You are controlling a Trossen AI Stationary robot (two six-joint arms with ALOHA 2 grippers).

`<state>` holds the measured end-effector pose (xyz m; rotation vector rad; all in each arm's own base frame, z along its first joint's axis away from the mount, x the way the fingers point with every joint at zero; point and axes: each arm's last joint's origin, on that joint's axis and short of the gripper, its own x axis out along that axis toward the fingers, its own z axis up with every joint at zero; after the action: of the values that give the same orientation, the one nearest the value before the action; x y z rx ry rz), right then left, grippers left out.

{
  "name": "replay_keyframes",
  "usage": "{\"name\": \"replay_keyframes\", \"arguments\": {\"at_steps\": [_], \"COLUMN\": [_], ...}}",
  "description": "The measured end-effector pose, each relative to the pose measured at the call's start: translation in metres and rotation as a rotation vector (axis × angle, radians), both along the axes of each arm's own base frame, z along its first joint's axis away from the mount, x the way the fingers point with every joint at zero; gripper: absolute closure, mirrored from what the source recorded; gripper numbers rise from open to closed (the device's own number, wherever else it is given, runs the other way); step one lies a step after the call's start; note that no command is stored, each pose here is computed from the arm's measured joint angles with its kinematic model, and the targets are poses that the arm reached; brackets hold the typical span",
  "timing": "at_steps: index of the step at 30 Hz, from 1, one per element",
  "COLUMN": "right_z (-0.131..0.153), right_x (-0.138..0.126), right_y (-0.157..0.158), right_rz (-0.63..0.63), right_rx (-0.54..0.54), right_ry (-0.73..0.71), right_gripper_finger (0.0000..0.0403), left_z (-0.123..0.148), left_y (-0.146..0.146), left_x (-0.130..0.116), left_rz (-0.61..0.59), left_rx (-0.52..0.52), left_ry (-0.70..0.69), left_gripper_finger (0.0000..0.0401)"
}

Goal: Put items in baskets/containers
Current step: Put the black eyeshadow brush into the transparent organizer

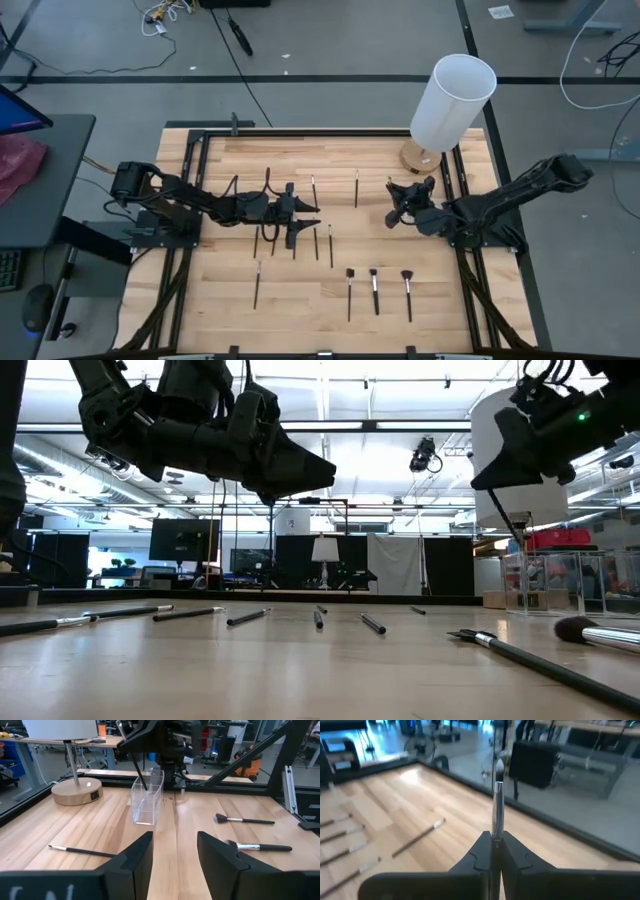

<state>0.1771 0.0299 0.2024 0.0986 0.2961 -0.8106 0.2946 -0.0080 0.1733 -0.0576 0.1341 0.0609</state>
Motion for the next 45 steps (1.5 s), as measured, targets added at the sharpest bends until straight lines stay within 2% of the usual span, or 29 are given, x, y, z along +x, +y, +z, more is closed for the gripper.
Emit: {"name": "replay_keyframes", "arguments": {"at_steps": [5,9,23,31,35,45], "right_z": [-0.004,-0.016,-0.047,-0.051,-0.051,-0.047], "right_x": [-0.008,-0.011,-0.011,-0.009,-0.009,-0.009], "right_y": [-0.008,-0.009,-0.008,-0.007,-0.008,-0.007], "right_rz": [-0.069,-0.065,-0.088,-0.086,-0.087,-0.049], "right_rx": [0.096,0.17,0.249,0.249,0.248,0.26], "right_ry": [0.074,0.093,0.167,0.187,0.188,0.212], "right_gripper_finger": [0.0388,0.0387,0.0384,0.0381,0.0363,0.0279], "left_z": [0.0,0.0,0.0,0.0,0.0,0.0], "left_y": [0.0,0.0,0.0,0.0,0.0,0.0], "left_x": [0.0,0.0,0.0,0.0,0.0,0.0], "left_rz": [0.0,0.0,0.0,0.0,0.001,0.001], "left_rx": [0.001,0.008,0.01,0.009,0.008,0.003], "left_ry": [0.0,0.0,0.002,0.001,0.001,0.0], "left_gripper_finger": [0.0245,0.0245,0.0245,0.0245,0.0245,0.0245]}}
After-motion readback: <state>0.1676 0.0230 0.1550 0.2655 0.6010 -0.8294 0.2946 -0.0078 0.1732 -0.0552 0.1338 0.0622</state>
